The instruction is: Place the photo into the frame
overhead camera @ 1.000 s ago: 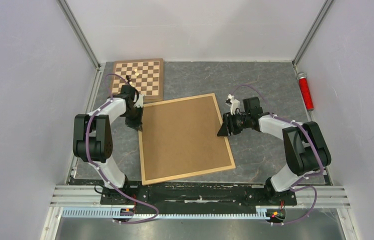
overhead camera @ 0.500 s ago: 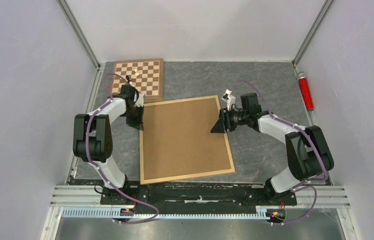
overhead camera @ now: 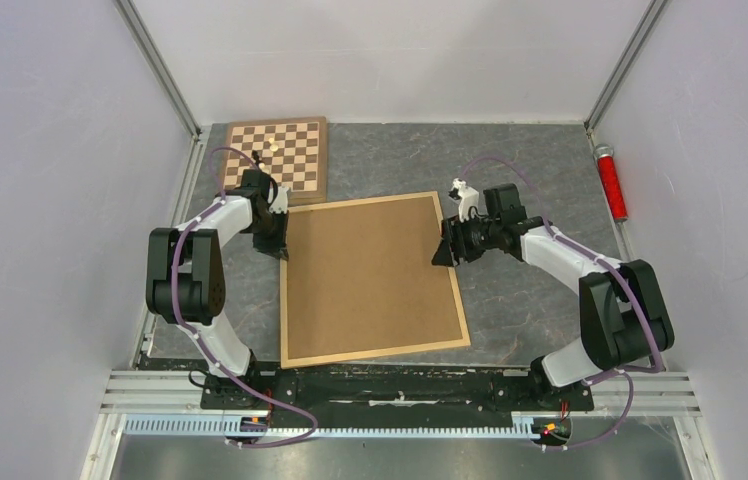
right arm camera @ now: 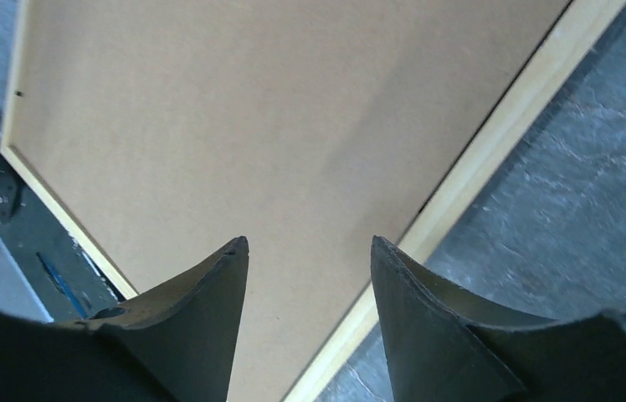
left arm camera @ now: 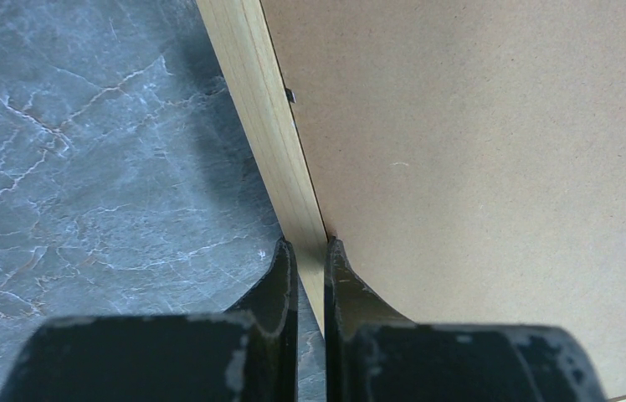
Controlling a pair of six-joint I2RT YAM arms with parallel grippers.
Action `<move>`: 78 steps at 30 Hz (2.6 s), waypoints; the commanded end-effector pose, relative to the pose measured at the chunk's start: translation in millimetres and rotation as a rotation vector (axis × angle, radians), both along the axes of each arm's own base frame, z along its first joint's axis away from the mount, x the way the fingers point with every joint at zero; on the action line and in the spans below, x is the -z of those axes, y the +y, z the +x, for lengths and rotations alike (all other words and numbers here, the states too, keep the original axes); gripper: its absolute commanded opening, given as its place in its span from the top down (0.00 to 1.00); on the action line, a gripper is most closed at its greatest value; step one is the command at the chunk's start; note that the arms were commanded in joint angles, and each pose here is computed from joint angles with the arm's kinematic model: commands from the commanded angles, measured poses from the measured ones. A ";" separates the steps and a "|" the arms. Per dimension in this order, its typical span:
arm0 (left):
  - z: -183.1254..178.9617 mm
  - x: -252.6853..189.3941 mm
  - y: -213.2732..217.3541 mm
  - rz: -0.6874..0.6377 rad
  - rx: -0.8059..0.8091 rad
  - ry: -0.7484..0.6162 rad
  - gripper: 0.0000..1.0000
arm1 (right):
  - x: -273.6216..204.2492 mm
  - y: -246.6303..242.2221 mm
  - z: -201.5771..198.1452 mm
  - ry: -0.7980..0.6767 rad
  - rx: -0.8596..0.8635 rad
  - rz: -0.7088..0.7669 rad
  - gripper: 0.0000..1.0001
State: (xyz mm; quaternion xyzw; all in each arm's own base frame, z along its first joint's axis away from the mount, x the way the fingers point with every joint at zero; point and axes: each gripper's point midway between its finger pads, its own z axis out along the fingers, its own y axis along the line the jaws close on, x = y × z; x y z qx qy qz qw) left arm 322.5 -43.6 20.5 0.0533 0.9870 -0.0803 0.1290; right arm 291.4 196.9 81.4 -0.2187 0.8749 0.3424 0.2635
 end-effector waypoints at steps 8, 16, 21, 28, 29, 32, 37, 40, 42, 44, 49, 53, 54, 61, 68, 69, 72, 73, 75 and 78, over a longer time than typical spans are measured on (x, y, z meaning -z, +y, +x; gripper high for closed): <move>-22.6 31.4 -20.0 -0.059 0.062 0.096 0.98 | 48.9 -13.2 -18.5 0.028 -0.071 -0.161 0.47; -22.4 31.1 -19.6 -0.058 0.066 0.094 0.98 | 75.2 -4.8 -31.8 0.061 -0.143 -0.250 0.49; -22.5 31.1 -19.4 -0.059 0.067 0.094 0.98 | 86.9 -15.2 -30.6 0.000 -0.166 -0.392 0.51; -23.1 30.7 -20.9 -0.066 0.071 0.098 0.98 | 115.9 -34.4 -39.9 0.036 -0.248 -0.597 0.51; -23.3 30.2 -20.9 -0.065 0.071 0.097 0.98 | 119.8 -36.7 -40.2 0.044 -0.252 -0.612 0.51; -22.6 27.8 -20.5 -0.066 0.074 0.088 0.98 | 128.5 -44.3 -39.7 0.068 -0.285 -0.668 0.51; -22.4 25.7 -21.6 -0.072 0.077 0.082 0.98 | 131.4 -50.7 -34.8 0.064 -0.321 -0.722 0.51; -21.8 24.7 -22.7 -0.076 0.079 0.079 0.98 | 111.7 -43.6 -15.3 -0.011 -0.295 -0.710 0.51; -21.9 24.5 -22.4 -0.077 0.078 0.079 0.98 | 91.0 -34.1 1.7 -0.077 -0.271 -0.686 0.51; -21.5 24.3 -22.1 -0.075 0.078 0.077 0.98 | 67.6 -25.5 20.5 -0.150 -0.241 -0.662 0.50; -21.1 23.6 -21.4 -0.071 0.077 0.075 0.98 | 18.3 -10.0 58.3 -0.302 -0.173 -0.626 0.50; -20.9 22.4 -21.3 -0.070 0.077 0.072 0.98 | 13.0 -6.0 68.1 -0.318 -0.174 -0.624 0.50; -20.8 22.4 -21.2 -0.070 0.077 0.071 0.98 | 14.3 -4.6 68.4 -0.317 -0.179 -0.622 0.50; -20.7 22.5 -21.2 -0.070 0.076 0.072 0.98 | 25.6 6.4 68.7 -0.295 -0.204 -0.579 0.51; -20.6 21.7 -20.7 -0.067 0.075 0.070 0.98 | 56.8 10.5 49.0 -0.198 -0.241 -0.540 0.52; -20.8 21.8 -20.6 -0.067 0.077 0.071 0.98 | 63.2 10.7 43.7 -0.179 -0.252 -0.535 0.52; -20.8 21.7 -20.6 -0.067 0.076 0.071 0.98 | 80.8 9.1 27.6 -0.122 -0.274 -0.524 0.53; -20.3 21.4 -20.7 -0.067 0.076 0.070 0.98 | 86.0 7.7 23.1 -0.108 -0.278 -0.525 0.53; -20.3 21.5 -20.7 -0.067 0.076 0.070 0.98 | 96.3 3.7 15.7 -0.087 -0.289 -0.542 0.53; -20.9 21.9 -20.9 -0.068 0.075 0.073 0.98 | 111.6 -5.0 7.6 -0.047 -0.299 -0.577 0.53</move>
